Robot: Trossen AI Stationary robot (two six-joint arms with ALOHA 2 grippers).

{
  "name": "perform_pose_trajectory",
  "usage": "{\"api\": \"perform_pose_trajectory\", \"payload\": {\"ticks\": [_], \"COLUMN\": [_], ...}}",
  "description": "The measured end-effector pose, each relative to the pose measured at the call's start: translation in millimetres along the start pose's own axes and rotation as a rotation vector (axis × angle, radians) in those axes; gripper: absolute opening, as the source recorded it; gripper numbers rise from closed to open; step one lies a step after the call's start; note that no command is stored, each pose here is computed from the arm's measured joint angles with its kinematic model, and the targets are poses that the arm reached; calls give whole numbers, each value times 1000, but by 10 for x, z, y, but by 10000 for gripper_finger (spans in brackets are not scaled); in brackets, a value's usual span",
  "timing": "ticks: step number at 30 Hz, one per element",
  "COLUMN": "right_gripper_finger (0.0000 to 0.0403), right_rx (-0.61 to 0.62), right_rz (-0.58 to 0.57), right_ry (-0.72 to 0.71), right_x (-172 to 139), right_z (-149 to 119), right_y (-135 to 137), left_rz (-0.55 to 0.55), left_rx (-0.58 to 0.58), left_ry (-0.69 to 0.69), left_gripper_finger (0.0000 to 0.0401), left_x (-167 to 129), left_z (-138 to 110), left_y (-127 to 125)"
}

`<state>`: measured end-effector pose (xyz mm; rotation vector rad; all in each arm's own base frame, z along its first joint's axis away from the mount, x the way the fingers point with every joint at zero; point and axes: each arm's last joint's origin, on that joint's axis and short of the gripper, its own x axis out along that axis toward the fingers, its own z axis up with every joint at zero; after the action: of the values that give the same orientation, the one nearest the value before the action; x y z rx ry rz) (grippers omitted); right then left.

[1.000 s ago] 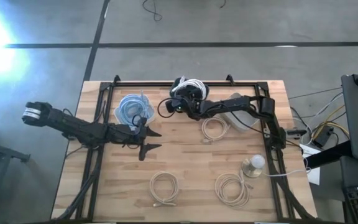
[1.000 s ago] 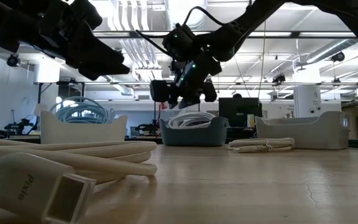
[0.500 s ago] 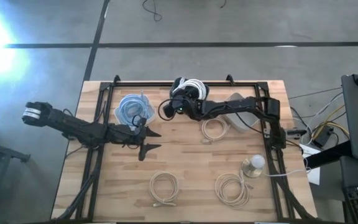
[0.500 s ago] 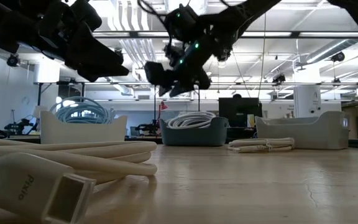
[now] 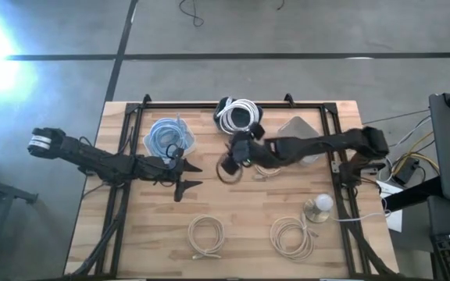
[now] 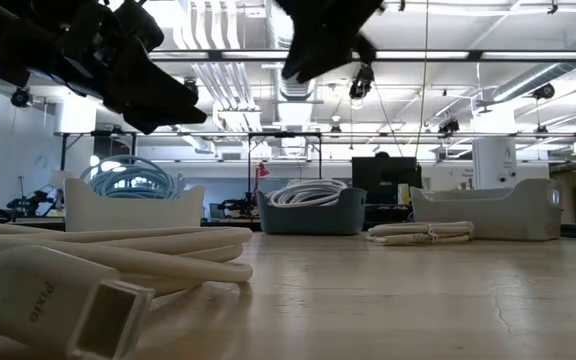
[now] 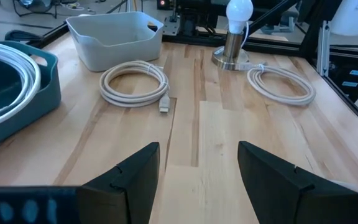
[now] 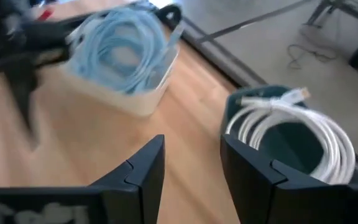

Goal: Pick & Place USB Port
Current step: Put the top brown usb cable into the gray bin

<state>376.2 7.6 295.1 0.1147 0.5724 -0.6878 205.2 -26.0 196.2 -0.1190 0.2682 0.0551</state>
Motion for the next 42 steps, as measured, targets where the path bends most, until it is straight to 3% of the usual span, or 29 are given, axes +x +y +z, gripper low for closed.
{"api": "perform_pose_trajectory", "payload": {"ticks": [5,10,19,26,34,42], "right_gripper_finger": [151,157,156,155,153,153], "right_rx": [-1,25,128,152,178,195], "right_rz": [55,107,143,156,235,391], "right_ry": [56,93,260,296,294,229], "right_x": [-439,-658,-718,-811,-940,-1049], "right_z": [-143,-426,-1122,-1472,-1731,-1838], "right_y": [76,144,241,266,324,435], "left_rz": [-1,-2,-2,-2,-8,-8], "left_rx": [-1,-1,-3,-13,-22,-45], "left_ry": [-7,-7,-7,-7,-45,-41], "left_gripper_finger": [222,222,222,222,222,222], "left_x": [0,0,0,0,-1,-1], "left_z": [6,7,6,7,44,40], "left_y": [-2,-2,-2,-2,-8,-7]}}
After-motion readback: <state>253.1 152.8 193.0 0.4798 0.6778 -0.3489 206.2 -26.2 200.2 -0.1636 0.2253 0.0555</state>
